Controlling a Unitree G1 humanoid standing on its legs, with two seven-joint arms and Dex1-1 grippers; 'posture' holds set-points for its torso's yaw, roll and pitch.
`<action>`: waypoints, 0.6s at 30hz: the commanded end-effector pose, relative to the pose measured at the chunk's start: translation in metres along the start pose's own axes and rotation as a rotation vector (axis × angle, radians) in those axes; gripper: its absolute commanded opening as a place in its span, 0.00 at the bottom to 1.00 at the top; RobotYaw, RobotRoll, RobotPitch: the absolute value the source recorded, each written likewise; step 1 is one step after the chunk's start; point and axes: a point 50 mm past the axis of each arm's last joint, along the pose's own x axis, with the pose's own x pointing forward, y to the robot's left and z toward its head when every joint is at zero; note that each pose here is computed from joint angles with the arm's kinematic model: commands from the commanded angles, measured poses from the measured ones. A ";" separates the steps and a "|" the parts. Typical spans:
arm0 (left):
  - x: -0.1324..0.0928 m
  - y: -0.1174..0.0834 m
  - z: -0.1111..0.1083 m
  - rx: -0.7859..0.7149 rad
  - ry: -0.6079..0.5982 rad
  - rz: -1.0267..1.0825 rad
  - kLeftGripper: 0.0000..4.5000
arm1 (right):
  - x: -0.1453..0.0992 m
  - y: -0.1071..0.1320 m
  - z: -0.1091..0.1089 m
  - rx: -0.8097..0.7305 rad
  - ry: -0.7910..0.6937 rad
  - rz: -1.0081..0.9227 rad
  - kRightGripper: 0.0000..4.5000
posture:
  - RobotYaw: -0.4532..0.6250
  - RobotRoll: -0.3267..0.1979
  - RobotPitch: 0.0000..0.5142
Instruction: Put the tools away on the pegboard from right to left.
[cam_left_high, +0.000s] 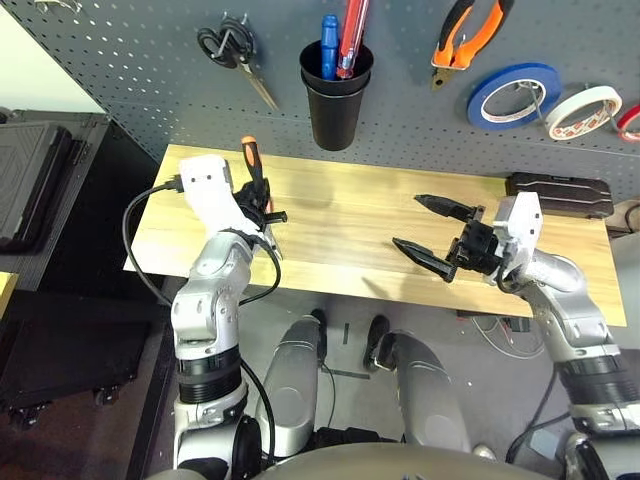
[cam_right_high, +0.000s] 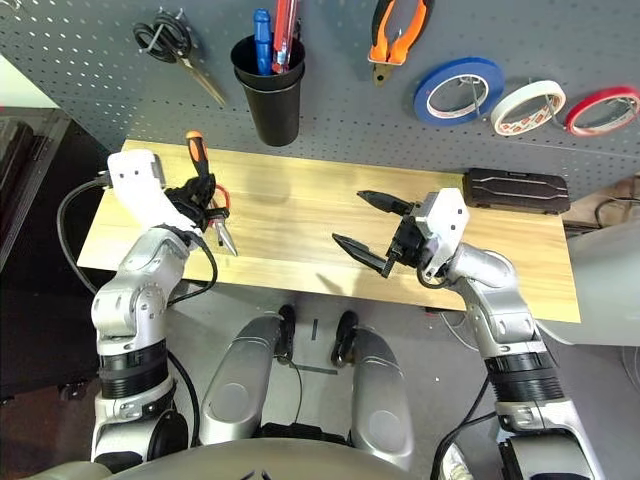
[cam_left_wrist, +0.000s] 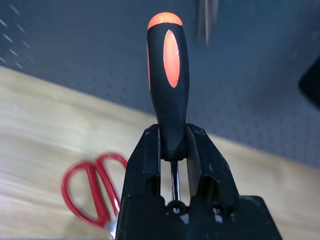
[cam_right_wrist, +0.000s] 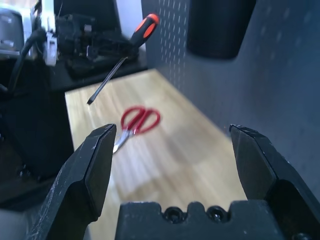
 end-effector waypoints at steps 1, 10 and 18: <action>-0.006 0.002 0.019 -0.021 -0.098 0.011 0.13 | -0.006 -0.005 0.012 0.005 -0.027 -0.022 1.00 | 0.71 0.62 0.40; -0.009 0.004 0.065 -0.027 -0.290 0.006 0.13 | -0.017 -0.023 0.052 -0.017 -0.054 -0.024 1.00 | 0.67 0.62 0.36; -0.003 -0.009 0.098 -0.037 -0.404 -0.052 0.13 | -0.024 -0.032 0.066 -0.023 -0.054 -0.037 1.00 | 0.64 0.62 0.35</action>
